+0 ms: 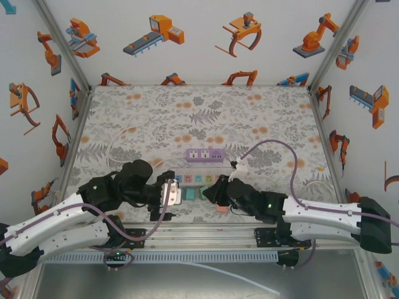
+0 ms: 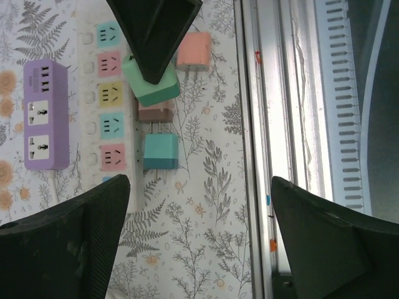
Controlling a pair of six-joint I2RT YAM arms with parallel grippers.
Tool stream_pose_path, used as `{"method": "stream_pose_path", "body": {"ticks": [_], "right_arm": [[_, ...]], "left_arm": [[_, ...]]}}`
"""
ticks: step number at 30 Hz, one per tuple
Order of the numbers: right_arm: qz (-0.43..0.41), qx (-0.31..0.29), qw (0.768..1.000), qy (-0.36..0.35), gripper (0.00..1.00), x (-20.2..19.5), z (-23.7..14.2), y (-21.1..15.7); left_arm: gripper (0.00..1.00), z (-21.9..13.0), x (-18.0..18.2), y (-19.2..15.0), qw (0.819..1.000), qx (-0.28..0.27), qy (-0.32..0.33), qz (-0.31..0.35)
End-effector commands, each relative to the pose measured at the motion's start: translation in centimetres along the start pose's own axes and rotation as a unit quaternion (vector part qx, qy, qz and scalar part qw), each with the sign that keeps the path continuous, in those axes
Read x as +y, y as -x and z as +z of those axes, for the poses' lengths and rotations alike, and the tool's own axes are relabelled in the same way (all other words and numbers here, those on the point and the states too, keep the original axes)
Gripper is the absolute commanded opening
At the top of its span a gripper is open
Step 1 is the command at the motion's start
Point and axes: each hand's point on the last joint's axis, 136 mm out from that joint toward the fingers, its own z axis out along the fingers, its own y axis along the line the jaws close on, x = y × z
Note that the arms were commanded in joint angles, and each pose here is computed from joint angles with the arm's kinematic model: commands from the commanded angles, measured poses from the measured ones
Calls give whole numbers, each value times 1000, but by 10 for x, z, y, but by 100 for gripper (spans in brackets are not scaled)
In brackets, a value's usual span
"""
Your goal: Pull the plug off the socket
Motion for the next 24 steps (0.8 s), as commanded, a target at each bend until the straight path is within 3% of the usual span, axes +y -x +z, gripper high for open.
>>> {"method": "stream_pose_path", "body": {"ticks": [1, 18, 24], "right_arm": [[52, -52, 997, -4, 10, 3, 0, 7], [77, -28, 993, -79, 19, -31, 28, -42], [101, -23, 990, -91, 25, -44, 29, -51]], "left_arm": [[90, 2, -10, -8, 1000, 11, -19, 20], [100, 8, -4, -18, 999, 32, 2, -13], [97, 5, -2, -14, 1000, 27, 6, -13]]}}
